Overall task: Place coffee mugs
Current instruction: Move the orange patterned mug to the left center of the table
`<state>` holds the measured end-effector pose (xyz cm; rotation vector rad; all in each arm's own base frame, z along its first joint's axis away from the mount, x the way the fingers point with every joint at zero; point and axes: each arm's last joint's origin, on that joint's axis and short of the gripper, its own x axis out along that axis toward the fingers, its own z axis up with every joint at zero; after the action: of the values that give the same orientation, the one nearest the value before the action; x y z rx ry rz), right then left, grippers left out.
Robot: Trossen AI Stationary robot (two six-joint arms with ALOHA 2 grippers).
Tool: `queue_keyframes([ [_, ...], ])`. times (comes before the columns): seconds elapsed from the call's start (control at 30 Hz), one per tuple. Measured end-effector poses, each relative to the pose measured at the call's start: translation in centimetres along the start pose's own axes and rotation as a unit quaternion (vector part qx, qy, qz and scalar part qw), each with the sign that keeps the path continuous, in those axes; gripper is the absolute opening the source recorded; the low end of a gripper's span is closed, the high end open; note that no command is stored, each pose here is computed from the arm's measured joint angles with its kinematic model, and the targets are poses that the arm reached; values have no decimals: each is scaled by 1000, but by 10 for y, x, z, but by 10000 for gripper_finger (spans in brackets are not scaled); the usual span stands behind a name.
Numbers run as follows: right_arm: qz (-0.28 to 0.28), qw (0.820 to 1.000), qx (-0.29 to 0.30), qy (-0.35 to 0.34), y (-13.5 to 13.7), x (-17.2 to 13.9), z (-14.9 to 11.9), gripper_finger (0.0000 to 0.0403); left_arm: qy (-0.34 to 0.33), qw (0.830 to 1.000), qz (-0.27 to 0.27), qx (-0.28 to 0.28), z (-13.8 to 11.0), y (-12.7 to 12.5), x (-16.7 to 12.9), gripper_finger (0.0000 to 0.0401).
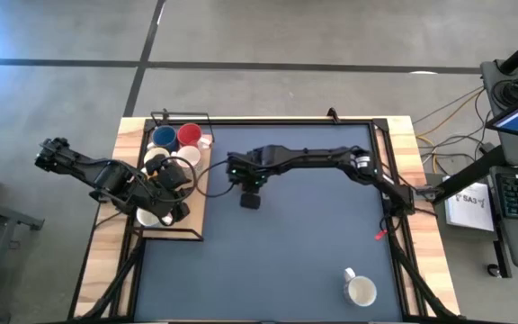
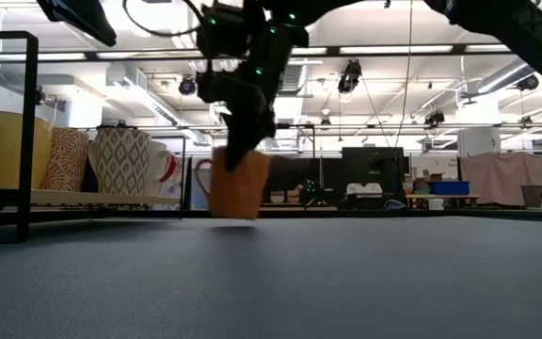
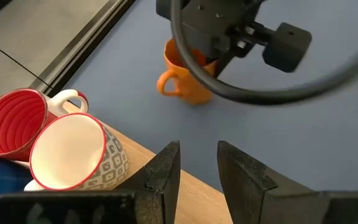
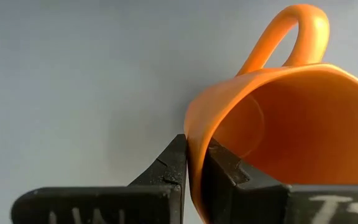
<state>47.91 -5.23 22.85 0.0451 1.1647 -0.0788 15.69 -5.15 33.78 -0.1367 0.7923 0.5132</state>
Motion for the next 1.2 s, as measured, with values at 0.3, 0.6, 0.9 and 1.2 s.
queue_keyframes([
  [0.3,3,1000,-24,-3,10,7,8,28,0,1000,0,0,0,0,0,89],
  [0.6,6,999,-42,4,14,12,6,29,0,1000,0,0,0,0,0,89],
  [0.9,17,999,-46,2,14,12,6,28,2,1000,1,2,0,-2,2,89],
  [1.2,18,999,-48,13,14,10,4,31,9,1000,6,8,0,-6,5,89],
])
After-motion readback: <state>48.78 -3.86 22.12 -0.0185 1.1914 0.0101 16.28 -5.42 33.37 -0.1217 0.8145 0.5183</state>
